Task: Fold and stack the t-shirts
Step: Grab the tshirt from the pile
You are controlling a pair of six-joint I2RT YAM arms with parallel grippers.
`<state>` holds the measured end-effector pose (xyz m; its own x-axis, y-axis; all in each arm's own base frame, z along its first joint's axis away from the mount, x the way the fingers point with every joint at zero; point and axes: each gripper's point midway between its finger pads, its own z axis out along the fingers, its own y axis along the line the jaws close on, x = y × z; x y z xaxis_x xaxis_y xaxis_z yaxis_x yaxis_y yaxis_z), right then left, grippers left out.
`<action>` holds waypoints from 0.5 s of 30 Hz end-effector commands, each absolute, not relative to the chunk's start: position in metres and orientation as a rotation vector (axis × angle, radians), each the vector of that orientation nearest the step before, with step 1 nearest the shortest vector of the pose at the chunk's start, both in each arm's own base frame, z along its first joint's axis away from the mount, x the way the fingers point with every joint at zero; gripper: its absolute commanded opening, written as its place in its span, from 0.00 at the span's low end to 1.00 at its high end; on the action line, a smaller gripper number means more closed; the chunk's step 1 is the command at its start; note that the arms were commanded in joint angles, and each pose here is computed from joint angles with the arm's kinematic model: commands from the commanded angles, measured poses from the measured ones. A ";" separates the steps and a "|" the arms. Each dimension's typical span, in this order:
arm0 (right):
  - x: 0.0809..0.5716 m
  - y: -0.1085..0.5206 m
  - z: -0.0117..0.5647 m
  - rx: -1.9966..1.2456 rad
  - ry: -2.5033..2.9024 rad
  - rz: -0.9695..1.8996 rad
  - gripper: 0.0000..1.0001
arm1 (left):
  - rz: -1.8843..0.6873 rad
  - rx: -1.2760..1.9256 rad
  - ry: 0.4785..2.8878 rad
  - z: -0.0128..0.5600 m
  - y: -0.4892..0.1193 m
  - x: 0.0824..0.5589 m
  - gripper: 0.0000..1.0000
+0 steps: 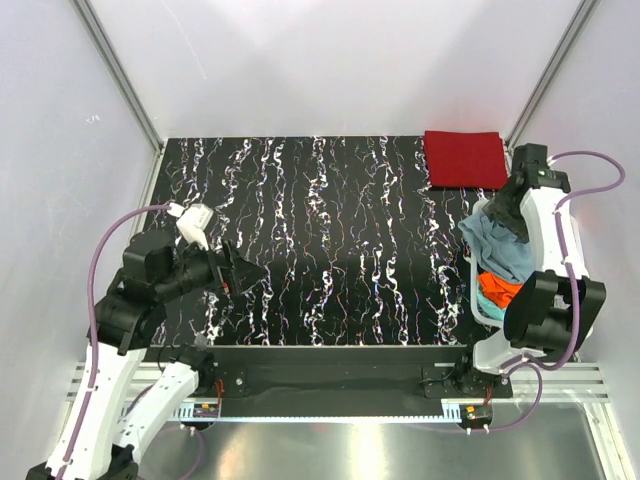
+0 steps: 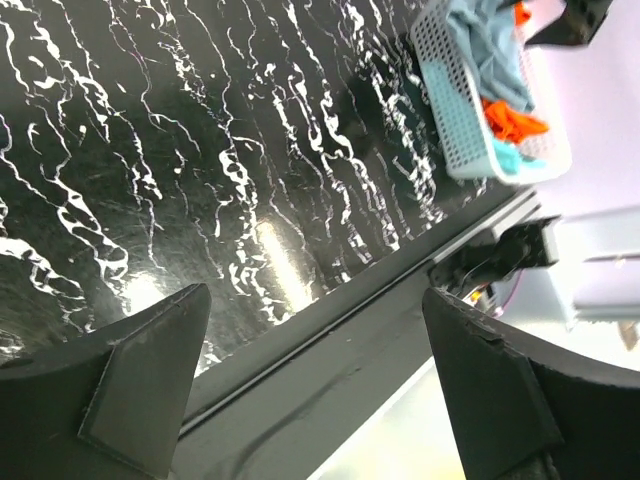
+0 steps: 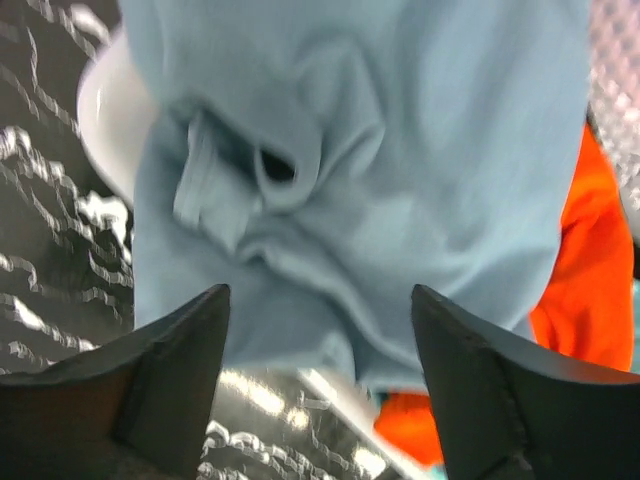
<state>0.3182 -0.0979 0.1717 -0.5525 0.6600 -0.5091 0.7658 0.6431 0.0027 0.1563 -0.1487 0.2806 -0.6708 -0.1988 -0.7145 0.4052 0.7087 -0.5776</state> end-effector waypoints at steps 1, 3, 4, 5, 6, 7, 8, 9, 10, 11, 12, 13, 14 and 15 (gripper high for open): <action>0.342 -0.130 0.191 1.072 2.254 -0.354 0.82 | -0.845 0.258 2.085 0.281 -0.143 0.161 0.92; 0.350 -0.140 0.184 1.041 2.236 -0.392 0.81 | -0.809 0.267 2.090 0.280 -0.140 0.162 0.92; 0.352 -0.144 0.181 1.038 2.238 -0.386 0.78 | -0.785 0.289 2.096 0.278 -0.139 0.162 0.93; 0.356 -0.146 0.173 1.044 2.253 -0.382 0.69 | -0.773 0.303 2.092 0.280 -0.139 0.161 0.93; 0.357 -0.144 0.165 1.055 2.271 -0.369 0.62 | -0.754 0.325 2.099 0.279 -0.139 0.161 0.93; 0.358 -0.142 0.163 1.061 2.274 -0.352 0.54 | -0.743 0.335 2.095 0.280 -0.138 0.160 0.93; 0.359 -0.140 0.160 1.070 2.282 -0.335 0.49 | -0.733 0.348 2.097 0.280 -0.138 0.161 0.92; 0.357 -0.137 0.154 1.080 2.290 -0.321 0.49 | -0.726 0.355 2.090 0.284 -0.138 0.161 0.92; 0.358 -0.132 0.151 1.087 2.293 -0.282 0.49 | -0.712 0.370 2.091 0.283 -0.138 0.161 0.93; 0.360 -0.130 0.153 1.082 2.279 -0.261 0.49 | -0.707 0.377 2.090 0.284 -0.138 0.161 0.93; 0.357 -0.128 0.148 1.089 2.286 -0.253 0.52 | -0.697 0.387 2.091 0.283 -0.137 0.160 0.93; 0.357 -0.126 0.145 1.094 2.289 -0.240 0.53 | -0.693 0.394 2.093 0.282 -0.137 0.159 0.93; 0.357 -0.125 0.142 1.096 2.293 -0.234 0.53 | -0.687 0.395 2.096 0.282 -0.137 0.159 0.93; 0.355 -0.124 0.136 1.102 2.305 -0.233 0.53 | -0.681 0.405 2.094 0.281 -0.137 0.158 0.93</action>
